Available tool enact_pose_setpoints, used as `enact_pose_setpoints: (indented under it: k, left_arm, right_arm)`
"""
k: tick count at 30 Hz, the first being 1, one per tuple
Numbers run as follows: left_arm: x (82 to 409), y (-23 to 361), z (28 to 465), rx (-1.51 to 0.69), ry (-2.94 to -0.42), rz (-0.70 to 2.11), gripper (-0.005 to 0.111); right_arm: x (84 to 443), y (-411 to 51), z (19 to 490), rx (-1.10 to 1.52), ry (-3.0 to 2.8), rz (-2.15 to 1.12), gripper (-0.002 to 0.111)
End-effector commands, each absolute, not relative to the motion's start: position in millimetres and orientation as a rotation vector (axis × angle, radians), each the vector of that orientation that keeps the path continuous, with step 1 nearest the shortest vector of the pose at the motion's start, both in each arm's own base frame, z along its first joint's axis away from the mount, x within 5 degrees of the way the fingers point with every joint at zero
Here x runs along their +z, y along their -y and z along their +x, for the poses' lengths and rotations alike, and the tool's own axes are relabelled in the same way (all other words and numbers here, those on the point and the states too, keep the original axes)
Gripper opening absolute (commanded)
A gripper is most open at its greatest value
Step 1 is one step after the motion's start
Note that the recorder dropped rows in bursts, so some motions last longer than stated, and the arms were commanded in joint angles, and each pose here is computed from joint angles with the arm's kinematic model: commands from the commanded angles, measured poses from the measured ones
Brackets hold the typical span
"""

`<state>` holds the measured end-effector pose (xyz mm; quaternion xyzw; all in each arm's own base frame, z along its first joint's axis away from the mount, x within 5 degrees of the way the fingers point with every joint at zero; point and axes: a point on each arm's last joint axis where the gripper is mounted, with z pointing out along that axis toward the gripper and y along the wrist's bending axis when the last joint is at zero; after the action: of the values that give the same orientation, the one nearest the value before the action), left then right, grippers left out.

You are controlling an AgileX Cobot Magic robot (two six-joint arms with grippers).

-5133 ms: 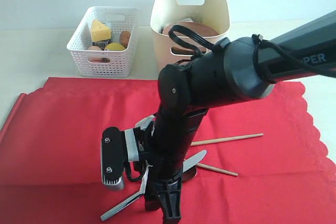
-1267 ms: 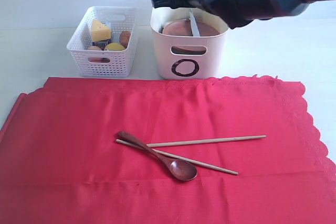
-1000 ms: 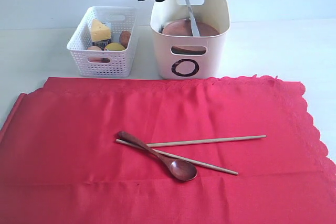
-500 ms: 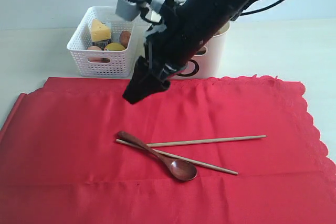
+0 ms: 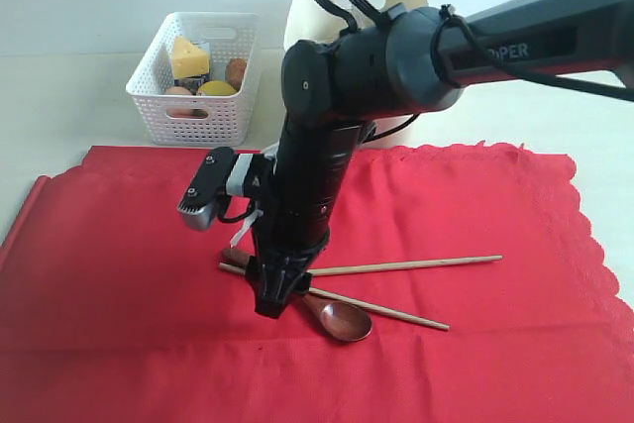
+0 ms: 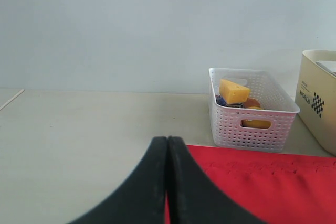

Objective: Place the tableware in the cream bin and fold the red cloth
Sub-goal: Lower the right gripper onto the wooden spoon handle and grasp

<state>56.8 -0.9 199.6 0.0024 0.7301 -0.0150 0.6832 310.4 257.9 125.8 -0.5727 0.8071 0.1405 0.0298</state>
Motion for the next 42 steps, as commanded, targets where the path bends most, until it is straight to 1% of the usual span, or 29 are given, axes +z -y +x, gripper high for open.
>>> enact_pose_setpoints:
  k: [1,8,11,13,17,18,22,25,27,31,35,42]
  left_arm:
    - [200.2,0.8,56.3,-0.035,-1.627,0.002,0.001]
    - [200.2,0.8,56.3,-0.035,-1.627,0.002,0.001]
    - [200.2,0.8,56.3,-0.035,-1.627,0.002,0.001]
    - [200.2,0.8,56.3,-0.035,-1.627,0.002,0.001]
    - [200.2,0.8,56.3,-0.035,-1.627,0.002,0.001]
    - [200.2,0.8,56.3,-0.035,-1.627,0.002,0.001]
    - [200.2,0.8,56.3,-0.035,-1.627,0.002,0.001]
    - [200.2,0.8,56.3,-0.035,-1.627,0.002,0.001]
    - [200.2,0.8,56.3,-0.035,-1.627,0.002,0.001]
    - [200.2,0.8,56.3,-0.035,-1.627,0.002,0.001]
    - [200.2,0.8,56.3,-0.035,-1.627,0.002,0.001]
    - [200.2,0.8,56.3,-0.035,-1.627,0.002,0.001]
  right_arm:
    - [120.9,-258.4,315.0,0.383,-2.472,-1.752,0.056]
    - [104.3,-255.8,320.5,0.291,-2.480,-1.760,0.056]
    - [100.2,-255.5,320.9,0.284,-2.483,-1.766,0.051]
    - [99.9,-255.4,321.0,0.281,-2.483,-1.769,0.044]
    - [99.9,-255.5,321.2,0.280,-2.481,-1.767,0.025]
    - [99.9,-255.5,321.2,0.280,-2.481,-1.767,0.017]
    - [100.7,-255.4,321.1,0.280,-2.481,-1.767,0.004]
    - [111.1,-255.6,321.3,0.279,-2.459,-1.757,0.003]
    - [126.7,-255.8,321.4,0.279,-2.426,-1.737,0.003]
    - [142.8,-255.6,321.0,0.277,-2.393,-1.716,0.003]
    - [150.2,-255.3,320.7,0.278,-2.392,-1.690,0.003]
    - [150.2,-255.3,320.7,0.278,-2.392,-1.690,0.003]
